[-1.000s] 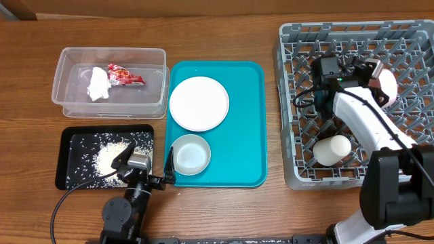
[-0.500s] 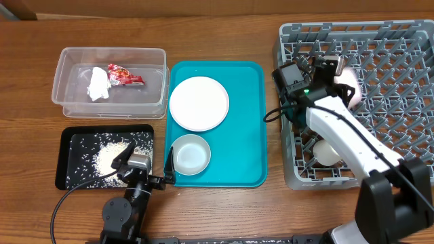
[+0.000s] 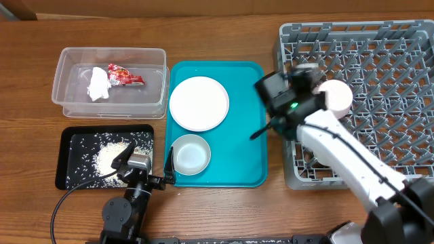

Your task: Sort waste into correct bins and load items into the dishwasher

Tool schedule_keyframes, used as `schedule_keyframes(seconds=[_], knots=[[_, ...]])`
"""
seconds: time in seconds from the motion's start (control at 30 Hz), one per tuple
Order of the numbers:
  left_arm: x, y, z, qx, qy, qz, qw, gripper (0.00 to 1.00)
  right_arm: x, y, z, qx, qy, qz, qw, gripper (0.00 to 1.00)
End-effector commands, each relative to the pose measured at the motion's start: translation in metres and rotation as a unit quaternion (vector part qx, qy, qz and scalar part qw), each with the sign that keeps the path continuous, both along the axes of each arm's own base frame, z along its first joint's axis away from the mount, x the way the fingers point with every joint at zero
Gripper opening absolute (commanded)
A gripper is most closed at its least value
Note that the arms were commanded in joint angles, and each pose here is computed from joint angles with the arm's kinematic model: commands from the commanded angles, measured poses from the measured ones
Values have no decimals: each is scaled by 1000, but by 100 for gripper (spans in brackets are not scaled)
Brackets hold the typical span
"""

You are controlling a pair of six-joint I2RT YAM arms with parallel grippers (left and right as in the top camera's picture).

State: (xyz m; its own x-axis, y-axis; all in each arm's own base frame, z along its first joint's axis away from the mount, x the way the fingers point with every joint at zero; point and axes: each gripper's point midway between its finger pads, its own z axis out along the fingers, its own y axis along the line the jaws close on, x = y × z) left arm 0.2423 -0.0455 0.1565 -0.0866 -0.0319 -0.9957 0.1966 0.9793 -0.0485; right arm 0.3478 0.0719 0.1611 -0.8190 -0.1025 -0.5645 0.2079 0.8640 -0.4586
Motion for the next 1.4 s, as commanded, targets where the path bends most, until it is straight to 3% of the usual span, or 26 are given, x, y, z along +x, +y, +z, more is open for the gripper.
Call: schedule_keyframes(seconds=[0.0,0.1,0.13,0.43,0.47,0.53,0.63,0.7,0.87,1.03,1.2,1.37], knots=[[0,0,0,7,-3,-3,1000,100,-42,121,-19,236,126,170,948,60],[0,0,0,7,-3,-3,1000,100,-90,214,-22,403,206,261,852,60],[0,0,0,7,-3,-3,1000,100,-95,227,-26,418,213,260,844,60],[0,0,0,7,-3,-3,1000,100,-97,242,-117,347,239,169,891,54],[0,0,0,7,-3,-3,1000,100,-98,242,-126,346,246,157,892,49],[0,0,0,7,-3,-3,1000,100,-100,241,-140,340,258,143,893,25],[0,0,0,7,-3,-3,1000,100,-99,237,-139,336,259,139,895,4],[0,0,0,7,-3,-3,1000,100,-91,232,-124,334,239,137,902,4],[0,0,0,7,-3,-3,1000,100,-62,193,-49,293,111,129,941,4],[0,0,0,7,-3,-3,1000,100,-33,97,66,152,-133,62,977,4],[0,0,0,7,-3,-3,1000,100,-37,-10,162,7,-327,-72,942,4],[0,0,0,7,-3,-3,1000,100,-35,-91,166,-60,-320,-183,928,4]])
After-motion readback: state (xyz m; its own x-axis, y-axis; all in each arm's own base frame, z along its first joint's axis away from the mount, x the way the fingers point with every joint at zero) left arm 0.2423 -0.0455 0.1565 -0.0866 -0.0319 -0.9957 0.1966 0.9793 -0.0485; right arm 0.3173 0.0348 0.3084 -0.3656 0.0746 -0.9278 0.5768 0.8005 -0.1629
